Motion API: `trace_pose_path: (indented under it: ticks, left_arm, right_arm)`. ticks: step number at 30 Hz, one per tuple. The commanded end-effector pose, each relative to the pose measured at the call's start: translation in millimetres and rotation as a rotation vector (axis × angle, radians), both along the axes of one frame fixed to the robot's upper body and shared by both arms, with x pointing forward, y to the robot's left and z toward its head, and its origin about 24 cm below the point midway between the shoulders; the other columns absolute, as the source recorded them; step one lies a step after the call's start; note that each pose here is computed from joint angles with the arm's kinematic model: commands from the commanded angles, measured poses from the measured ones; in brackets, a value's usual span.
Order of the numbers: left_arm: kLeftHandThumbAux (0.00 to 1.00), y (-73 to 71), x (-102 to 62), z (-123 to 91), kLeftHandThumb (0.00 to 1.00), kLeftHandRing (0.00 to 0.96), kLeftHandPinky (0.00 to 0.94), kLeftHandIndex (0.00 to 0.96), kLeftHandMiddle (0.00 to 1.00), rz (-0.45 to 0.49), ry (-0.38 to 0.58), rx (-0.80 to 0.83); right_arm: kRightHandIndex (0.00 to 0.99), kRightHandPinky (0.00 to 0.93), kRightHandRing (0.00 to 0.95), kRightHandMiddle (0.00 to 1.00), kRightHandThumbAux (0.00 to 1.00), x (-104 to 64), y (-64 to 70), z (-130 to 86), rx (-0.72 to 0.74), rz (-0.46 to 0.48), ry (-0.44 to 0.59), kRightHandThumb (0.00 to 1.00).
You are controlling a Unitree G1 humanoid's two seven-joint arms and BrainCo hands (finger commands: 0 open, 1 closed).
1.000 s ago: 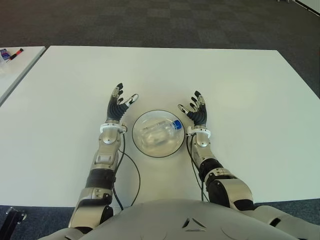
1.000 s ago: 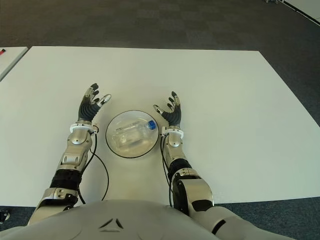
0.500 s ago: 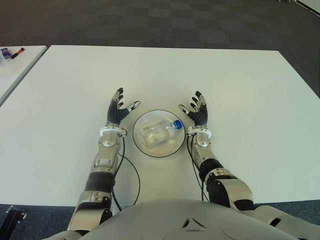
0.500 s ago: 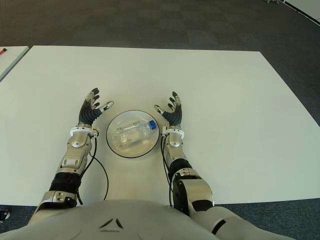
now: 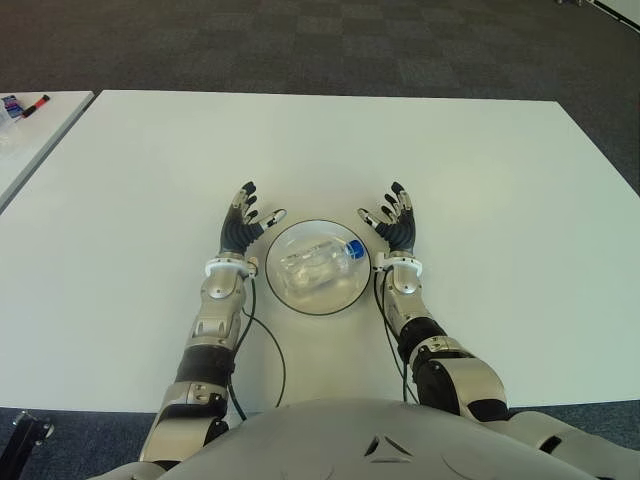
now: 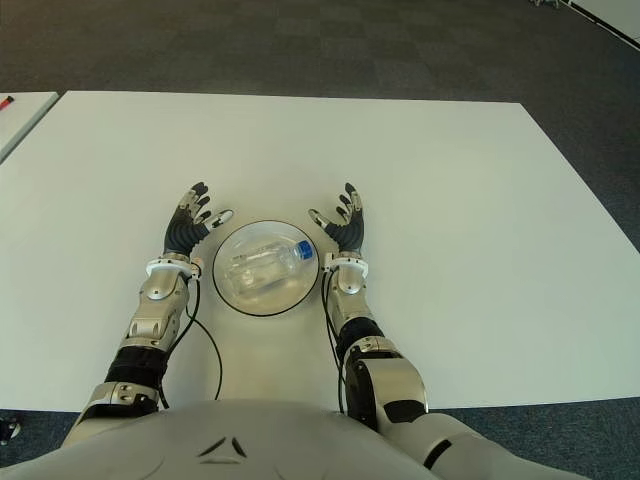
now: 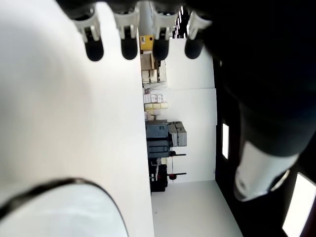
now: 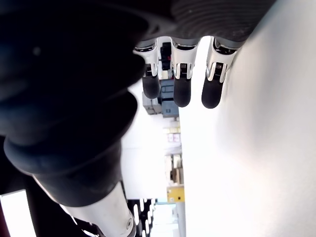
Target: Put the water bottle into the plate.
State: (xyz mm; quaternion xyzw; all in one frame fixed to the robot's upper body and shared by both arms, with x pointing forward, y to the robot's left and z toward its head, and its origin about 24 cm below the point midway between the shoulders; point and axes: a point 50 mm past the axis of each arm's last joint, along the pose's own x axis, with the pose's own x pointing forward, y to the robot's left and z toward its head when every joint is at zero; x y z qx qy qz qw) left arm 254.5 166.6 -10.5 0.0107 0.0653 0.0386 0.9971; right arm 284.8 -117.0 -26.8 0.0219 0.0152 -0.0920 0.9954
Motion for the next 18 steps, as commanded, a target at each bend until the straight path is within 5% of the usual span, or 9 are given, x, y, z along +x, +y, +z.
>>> trace_pose_path:
  ticks: [1,18]
  left_arm:
    - [0.794,-1.8,-0.1,-4.5,0.000,0.052,0.089,0.000,0.056,0.005,0.011,-0.041]
    - [0.878,-5.3,0.9,-14.9,0.000,0.078,0.119,0.047,0.087,0.043,0.046,-0.205]
  right_arm:
    - [0.111,0.182,0.116,0.103,0.947,-12.0,-3.3,-16.8,0.002,-0.018,0.092,0.000]
    - [0.107,0.148,0.104,0.102,0.930,-10.1,-2.0,-13.1,0.029,-0.026,0.072,0.000]
